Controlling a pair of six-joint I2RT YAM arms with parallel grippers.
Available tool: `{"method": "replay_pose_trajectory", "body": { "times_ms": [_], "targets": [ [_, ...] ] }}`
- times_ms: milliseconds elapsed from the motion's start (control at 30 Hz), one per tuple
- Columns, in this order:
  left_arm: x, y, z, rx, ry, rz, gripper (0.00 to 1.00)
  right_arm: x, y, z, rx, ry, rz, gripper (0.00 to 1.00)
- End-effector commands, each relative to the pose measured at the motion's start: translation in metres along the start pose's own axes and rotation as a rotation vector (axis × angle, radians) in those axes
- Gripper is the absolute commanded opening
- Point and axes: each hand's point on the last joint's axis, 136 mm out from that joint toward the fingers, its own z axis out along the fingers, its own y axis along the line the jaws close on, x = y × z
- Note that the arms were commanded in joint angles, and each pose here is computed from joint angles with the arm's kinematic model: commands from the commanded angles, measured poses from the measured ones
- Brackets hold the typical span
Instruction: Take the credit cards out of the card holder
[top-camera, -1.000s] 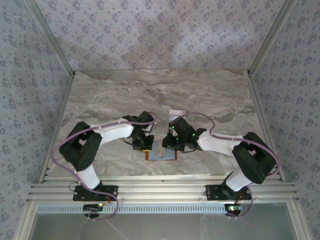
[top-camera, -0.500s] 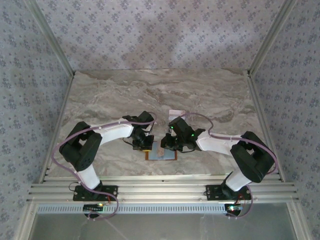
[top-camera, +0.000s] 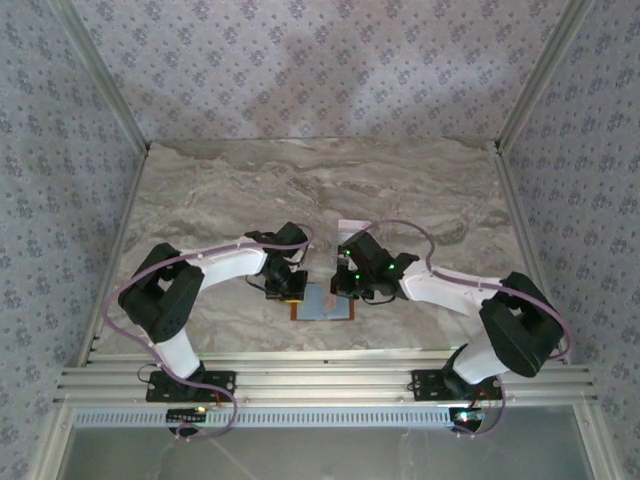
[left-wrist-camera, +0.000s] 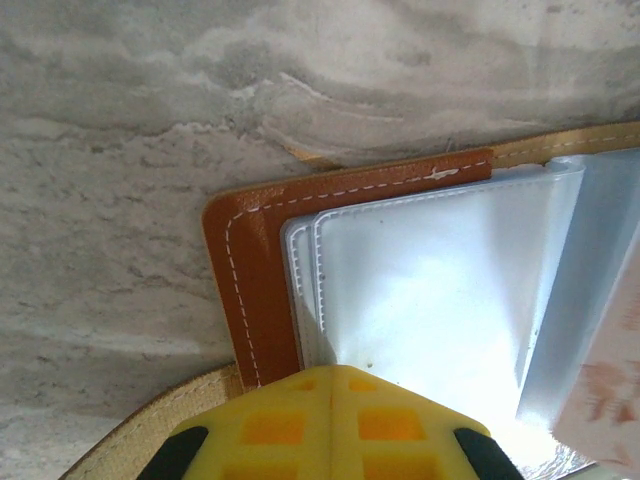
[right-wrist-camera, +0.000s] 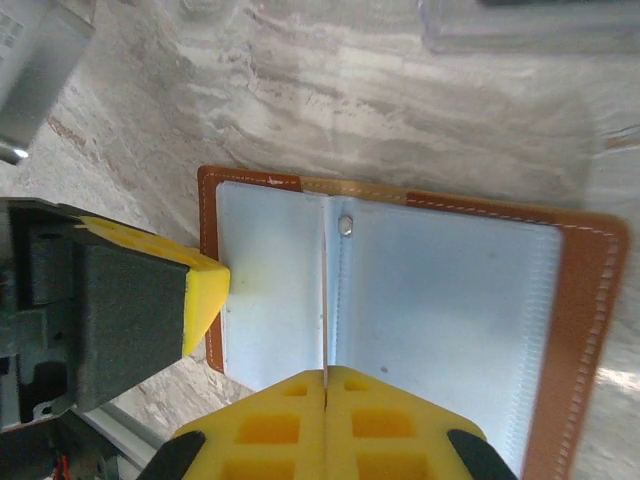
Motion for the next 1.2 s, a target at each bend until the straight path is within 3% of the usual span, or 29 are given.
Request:
{"method": "replay_pose_trajectory", "body": {
  "times_ms": [0,300,467,800,1000,1167],
  "targets": [
    [0.001,0.005,-0.006,-0.045,0.002,0.016,0.07,-0.007,-0.012,-0.018,0.065,-0.024,-0.044,0.00],
    [-0.014,-0.013,-0.028,0.001,-0.064,0.039,0.10,-0.027,-0.009,-0.043,0.053,-0.030,-0.250,0.00],
    [-0.017,-0.015,-0.036,0.005,-0.094,0.040,0.11,-0.052,-0.010,-0.063,0.059,-0.095,-0.391,0.00],
    [-0.010,-0.006,-0.040,-0.006,-0.112,0.031,0.11,-0.099,-0.001,-0.104,0.138,-0.188,-0.843,0.00],
    [-0.006,-0.001,-0.040,-0.008,-0.110,0.022,0.11,-0.115,0.002,-0.114,0.166,-0.097,-1.067,0.00],
    [-0.004,0.003,-0.039,0.013,-0.107,-0.001,0.10,-0.114,-0.006,-0.110,0.138,0.060,-1.160,0.00]
  ]
}}
